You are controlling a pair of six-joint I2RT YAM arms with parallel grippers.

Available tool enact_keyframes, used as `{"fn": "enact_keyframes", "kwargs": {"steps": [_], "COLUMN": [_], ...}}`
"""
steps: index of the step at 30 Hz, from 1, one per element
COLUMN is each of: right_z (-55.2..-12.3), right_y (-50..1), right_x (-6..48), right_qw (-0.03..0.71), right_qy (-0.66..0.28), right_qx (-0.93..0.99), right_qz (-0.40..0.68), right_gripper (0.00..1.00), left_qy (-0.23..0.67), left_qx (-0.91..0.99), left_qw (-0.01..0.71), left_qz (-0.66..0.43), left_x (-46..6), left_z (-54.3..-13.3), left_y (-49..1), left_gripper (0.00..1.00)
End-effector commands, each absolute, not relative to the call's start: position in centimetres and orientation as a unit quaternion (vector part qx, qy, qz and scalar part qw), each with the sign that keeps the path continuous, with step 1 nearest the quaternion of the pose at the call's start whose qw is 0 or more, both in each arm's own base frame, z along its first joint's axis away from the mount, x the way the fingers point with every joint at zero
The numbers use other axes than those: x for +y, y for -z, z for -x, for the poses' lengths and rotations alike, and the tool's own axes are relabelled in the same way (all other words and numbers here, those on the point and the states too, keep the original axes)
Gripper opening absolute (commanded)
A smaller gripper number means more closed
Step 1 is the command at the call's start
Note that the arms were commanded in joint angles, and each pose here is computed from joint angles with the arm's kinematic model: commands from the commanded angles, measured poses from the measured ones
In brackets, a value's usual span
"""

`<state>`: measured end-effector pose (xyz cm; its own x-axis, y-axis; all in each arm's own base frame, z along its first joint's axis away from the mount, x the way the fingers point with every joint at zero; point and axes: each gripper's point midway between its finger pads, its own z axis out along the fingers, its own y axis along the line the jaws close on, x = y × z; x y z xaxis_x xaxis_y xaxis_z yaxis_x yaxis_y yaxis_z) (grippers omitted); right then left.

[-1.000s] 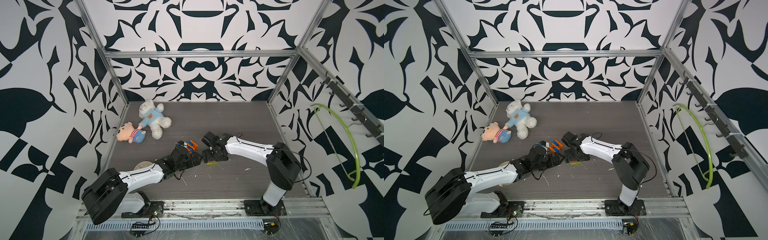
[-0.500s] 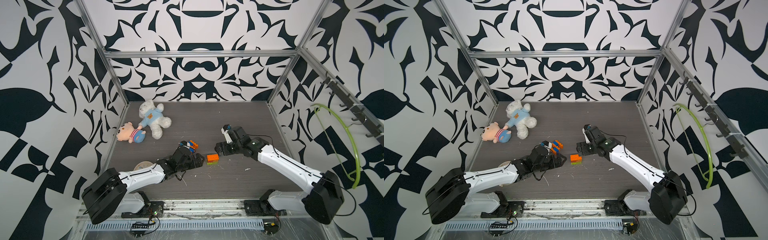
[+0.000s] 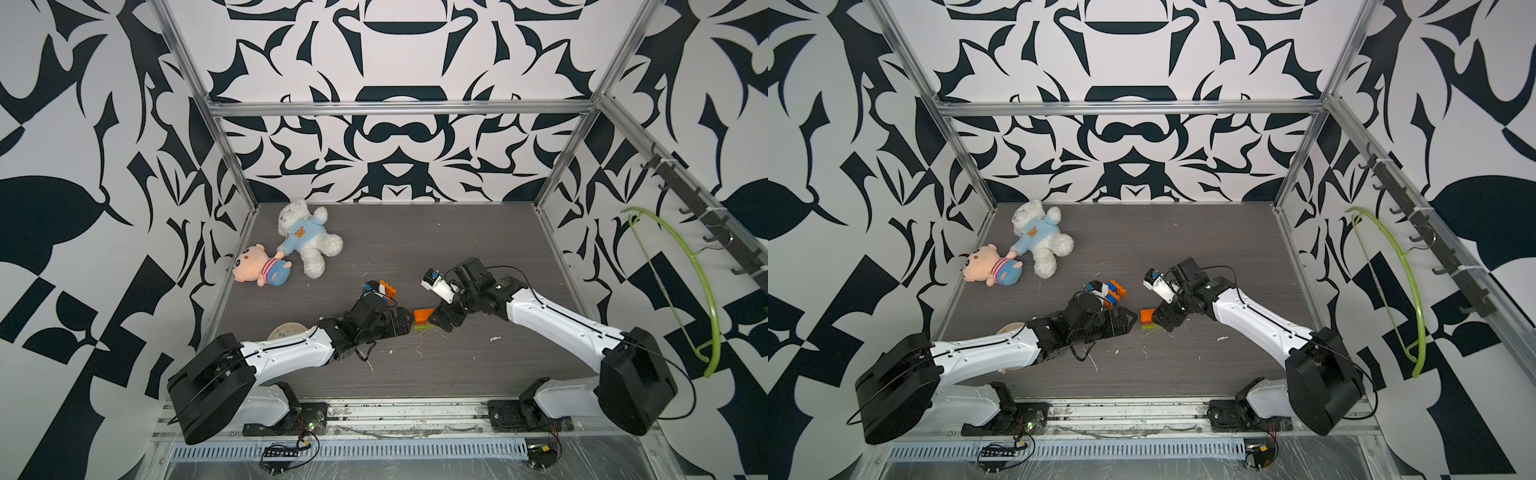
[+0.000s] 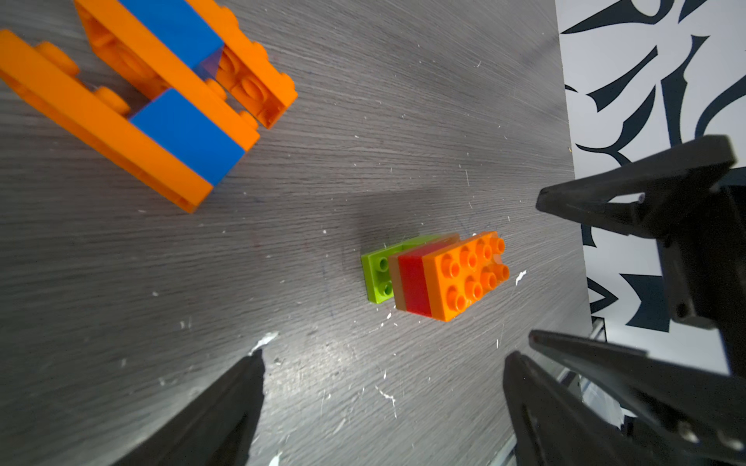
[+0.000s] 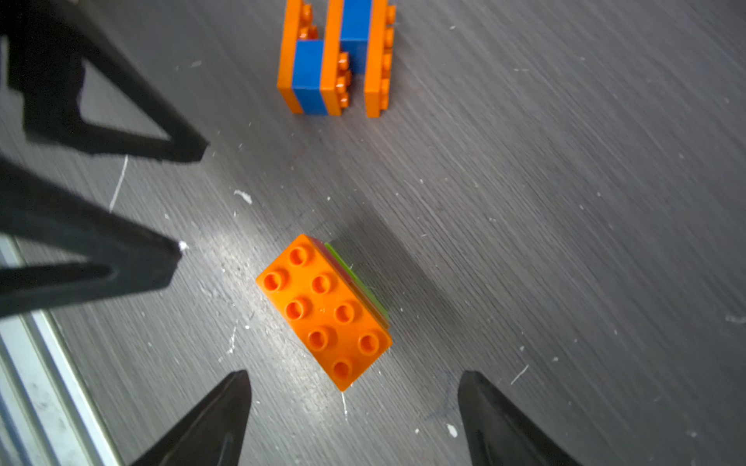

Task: Assemble the number 5 with lego
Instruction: Adjust the lego brick at the center of the board.

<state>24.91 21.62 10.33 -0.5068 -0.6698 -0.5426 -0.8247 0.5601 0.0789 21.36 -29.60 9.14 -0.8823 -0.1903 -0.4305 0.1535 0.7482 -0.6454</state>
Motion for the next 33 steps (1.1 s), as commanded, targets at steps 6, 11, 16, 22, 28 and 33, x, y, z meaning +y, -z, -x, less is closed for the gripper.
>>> {"fn": "enact_keyframes", "kwargs": {"steps": [6, 11, 16, 22, 28, 33], "right_z": [-26.5, -26.3, -27.4, -26.6, -26.0, -25.3], "right_y": [-9.8, -9.1, -8.1, -7.1, -6.1, -6.0], "right_x": [22.2, 23.2, 23.5, 24.6, 25.0, 25.1], "right_qw": [0.237, 0.236, 0.237, 0.209, 0.188, 0.18], "right_qy": [-0.132, -0.153, -0.145, -0.171, -0.18, -0.195], "right_qx": [0.818, 0.812, 0.815, 0.809, 0.816, 0.817], "right_qz": [0.508, 0.511, 0.509, 0.522, 0.516, 0.512], "right_gripper": [0.84, 0.81, 0.78, 0.71, 0.6, 0.53], "left_qy": [0.346, 0.34, 0.334, 0.333, 0.328, 0.328], "left_qx": [0.904, 0.906, 0.908, 0.909, 0.911, 0.911], "left_qw": [0.249, 0.252, 0.252, 0.251, 0.248, 0.248], "left_qz": [0.012, 0.019, 0.019, 0.02, 0.021, 0.022], "left_x": [-29.7, -29.2, -29.0, -29.1, -28.9, -28.9], "left_z": [-21.7, -21.7, -21.7, -21.8, -21.7, -21.7], "left_y": [-8.9, -8.8, -8.7, -8.7, -8.4, -8.4], "left_gripper": [0.99, 0.99, 0.99, 0.99, 0.99, 0.99]}}
